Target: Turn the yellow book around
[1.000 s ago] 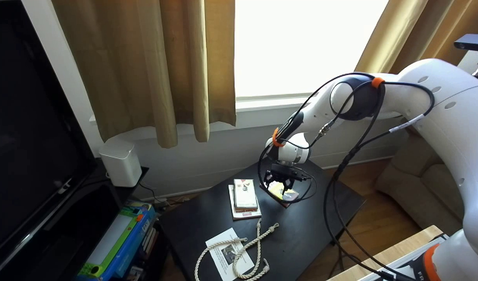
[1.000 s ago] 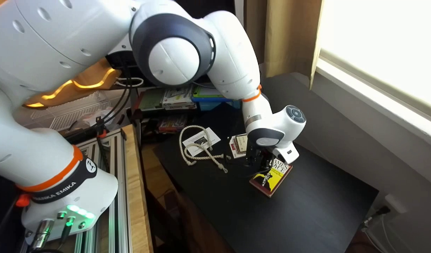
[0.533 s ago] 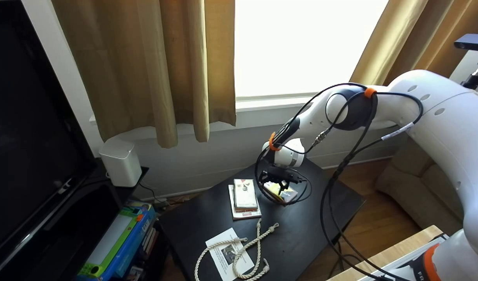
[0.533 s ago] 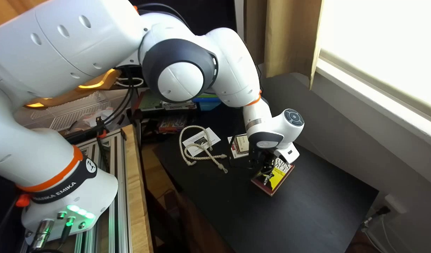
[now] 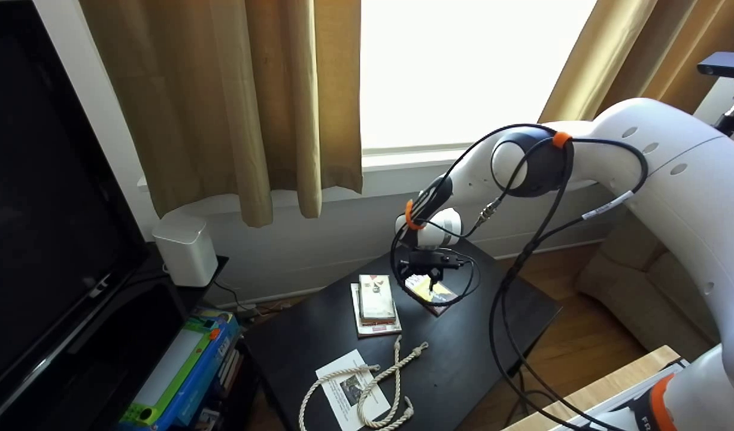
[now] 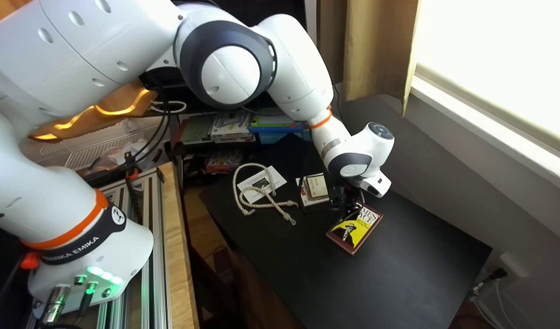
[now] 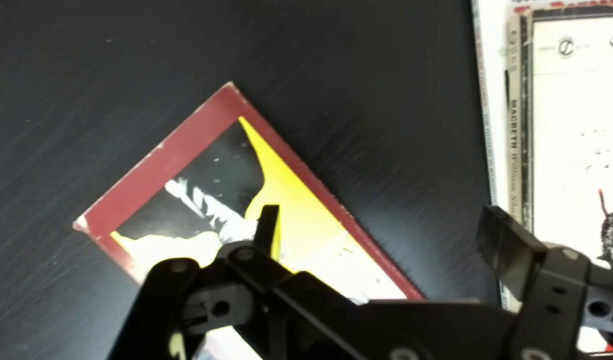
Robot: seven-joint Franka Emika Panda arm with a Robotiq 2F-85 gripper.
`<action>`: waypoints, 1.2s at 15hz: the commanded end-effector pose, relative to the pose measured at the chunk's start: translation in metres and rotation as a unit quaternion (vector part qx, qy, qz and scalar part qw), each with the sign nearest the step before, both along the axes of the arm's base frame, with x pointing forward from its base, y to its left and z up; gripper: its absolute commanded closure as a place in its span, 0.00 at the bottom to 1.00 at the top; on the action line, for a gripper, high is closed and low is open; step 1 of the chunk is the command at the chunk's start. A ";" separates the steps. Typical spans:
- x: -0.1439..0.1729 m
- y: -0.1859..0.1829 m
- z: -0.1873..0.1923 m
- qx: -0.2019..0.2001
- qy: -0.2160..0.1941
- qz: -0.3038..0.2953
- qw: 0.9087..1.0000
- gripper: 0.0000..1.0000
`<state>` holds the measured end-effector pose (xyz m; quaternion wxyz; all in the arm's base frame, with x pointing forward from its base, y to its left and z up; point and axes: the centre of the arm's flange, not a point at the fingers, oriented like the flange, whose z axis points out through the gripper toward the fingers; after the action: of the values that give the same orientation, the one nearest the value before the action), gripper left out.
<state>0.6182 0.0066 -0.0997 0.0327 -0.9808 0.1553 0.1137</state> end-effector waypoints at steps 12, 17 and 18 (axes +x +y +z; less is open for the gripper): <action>-0.024 -0.013 0.092 -0.087 -0.006 0.188 0.978 0.00; -0.033 -0.013 0.123 -0.093 -0.029 0.201 0.975 0.00; -0.035 -0.014 0.129 -0.095 -0.033 0.203 0.974 0.00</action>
<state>0.6094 -0.0061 0.0041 -0.0717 -0.9940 -0.0219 0.0800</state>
